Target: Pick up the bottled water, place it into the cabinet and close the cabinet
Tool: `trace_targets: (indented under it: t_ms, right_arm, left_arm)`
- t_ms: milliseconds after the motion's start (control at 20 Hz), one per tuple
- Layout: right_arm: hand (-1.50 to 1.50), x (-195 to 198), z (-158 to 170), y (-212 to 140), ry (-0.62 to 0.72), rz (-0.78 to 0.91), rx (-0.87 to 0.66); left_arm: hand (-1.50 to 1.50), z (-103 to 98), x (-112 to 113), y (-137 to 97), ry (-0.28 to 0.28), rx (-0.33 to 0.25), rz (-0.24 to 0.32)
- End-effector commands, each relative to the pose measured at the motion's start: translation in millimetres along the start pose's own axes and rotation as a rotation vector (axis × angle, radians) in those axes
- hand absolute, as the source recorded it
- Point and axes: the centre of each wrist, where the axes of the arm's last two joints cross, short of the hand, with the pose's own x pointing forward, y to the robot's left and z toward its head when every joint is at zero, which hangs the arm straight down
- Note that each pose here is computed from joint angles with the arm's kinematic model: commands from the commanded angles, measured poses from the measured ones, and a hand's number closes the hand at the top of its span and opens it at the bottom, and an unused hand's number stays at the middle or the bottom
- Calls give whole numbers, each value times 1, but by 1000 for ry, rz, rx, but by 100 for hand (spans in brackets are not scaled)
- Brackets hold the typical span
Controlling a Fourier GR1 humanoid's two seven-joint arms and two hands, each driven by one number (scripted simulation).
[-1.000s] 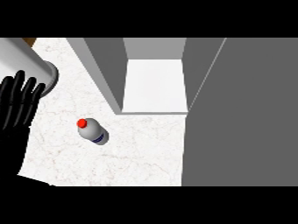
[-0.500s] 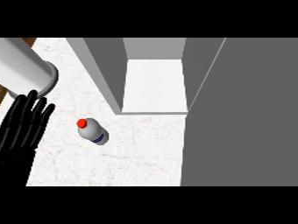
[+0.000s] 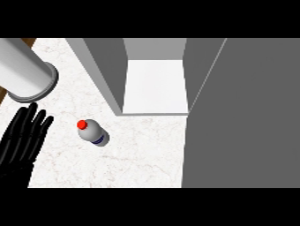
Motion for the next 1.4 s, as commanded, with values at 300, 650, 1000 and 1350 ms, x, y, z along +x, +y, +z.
trace_targets:
  t_ms: [300,650,1000,1350]
  right_arm:
    - [-150,27,17,3,-34,19,-18]
    - [-150,26,33,4,-25,50,13]
    - [-150,34,44,9,-17,49,2]
    - [-150,30,55,5,-31,37,21]
  left_arm:
    - [-150,-10,-49,4,21,106,-28]
    - [-150,-9,-97,22,66,138,-58]
    - [-150,-12,-155,21,107,143,-51]
    - [-150,-17,-208,44,100,209,-12]
